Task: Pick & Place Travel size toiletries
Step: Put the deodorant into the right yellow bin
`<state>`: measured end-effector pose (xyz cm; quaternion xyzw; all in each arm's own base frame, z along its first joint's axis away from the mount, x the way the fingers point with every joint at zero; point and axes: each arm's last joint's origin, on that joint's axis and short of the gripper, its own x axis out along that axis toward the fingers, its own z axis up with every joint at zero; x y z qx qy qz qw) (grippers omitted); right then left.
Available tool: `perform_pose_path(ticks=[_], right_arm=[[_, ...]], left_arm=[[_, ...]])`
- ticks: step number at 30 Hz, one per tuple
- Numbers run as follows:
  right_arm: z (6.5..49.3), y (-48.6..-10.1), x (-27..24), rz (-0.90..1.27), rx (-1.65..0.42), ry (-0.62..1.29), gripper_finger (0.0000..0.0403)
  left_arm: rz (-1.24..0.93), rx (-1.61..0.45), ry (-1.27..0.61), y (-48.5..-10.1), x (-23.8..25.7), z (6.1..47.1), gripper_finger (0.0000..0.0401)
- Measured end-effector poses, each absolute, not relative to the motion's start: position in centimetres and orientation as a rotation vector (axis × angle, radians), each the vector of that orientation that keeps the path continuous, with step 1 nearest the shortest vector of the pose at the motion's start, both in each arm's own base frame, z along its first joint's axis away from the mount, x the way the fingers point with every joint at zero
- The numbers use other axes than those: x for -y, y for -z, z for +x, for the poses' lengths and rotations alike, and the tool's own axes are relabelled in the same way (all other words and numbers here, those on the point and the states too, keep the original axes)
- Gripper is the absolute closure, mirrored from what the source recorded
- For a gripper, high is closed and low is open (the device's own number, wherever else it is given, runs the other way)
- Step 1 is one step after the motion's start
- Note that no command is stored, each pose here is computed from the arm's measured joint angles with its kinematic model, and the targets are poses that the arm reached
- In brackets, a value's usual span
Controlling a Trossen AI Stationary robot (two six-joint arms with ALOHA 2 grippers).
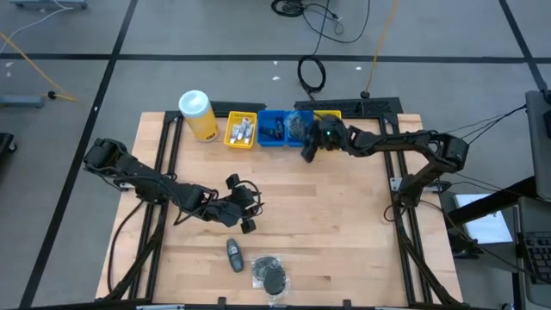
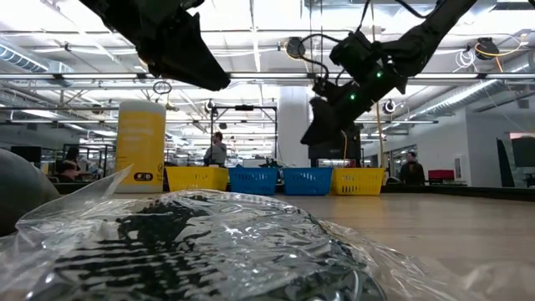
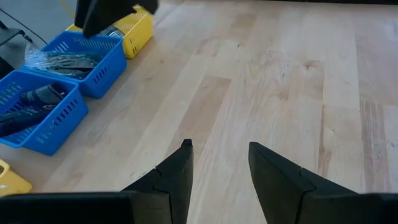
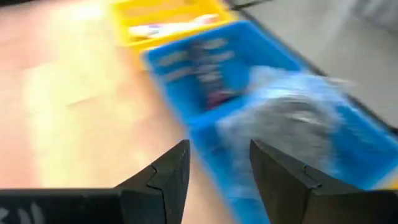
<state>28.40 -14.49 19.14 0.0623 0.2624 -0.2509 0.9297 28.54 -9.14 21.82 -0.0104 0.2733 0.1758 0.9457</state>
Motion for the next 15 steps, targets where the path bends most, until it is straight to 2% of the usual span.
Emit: perform_pose_path(ticks=[8, 15], right_arm=[[30.3, -19.2, 9.7, 0.132, -0.538, 0.206, 0.0243], [31.2, -19.3, 5.7, 0.112, -0.541, 0.037, 0.0247]], left_arm=[[-0.057, -0.614, -0.233, -21.6, 9.5, 28.5, 0.0244], [-0.026, -0.849, 0.110, -20.4, 10.8, 27.2, 0.0244]])
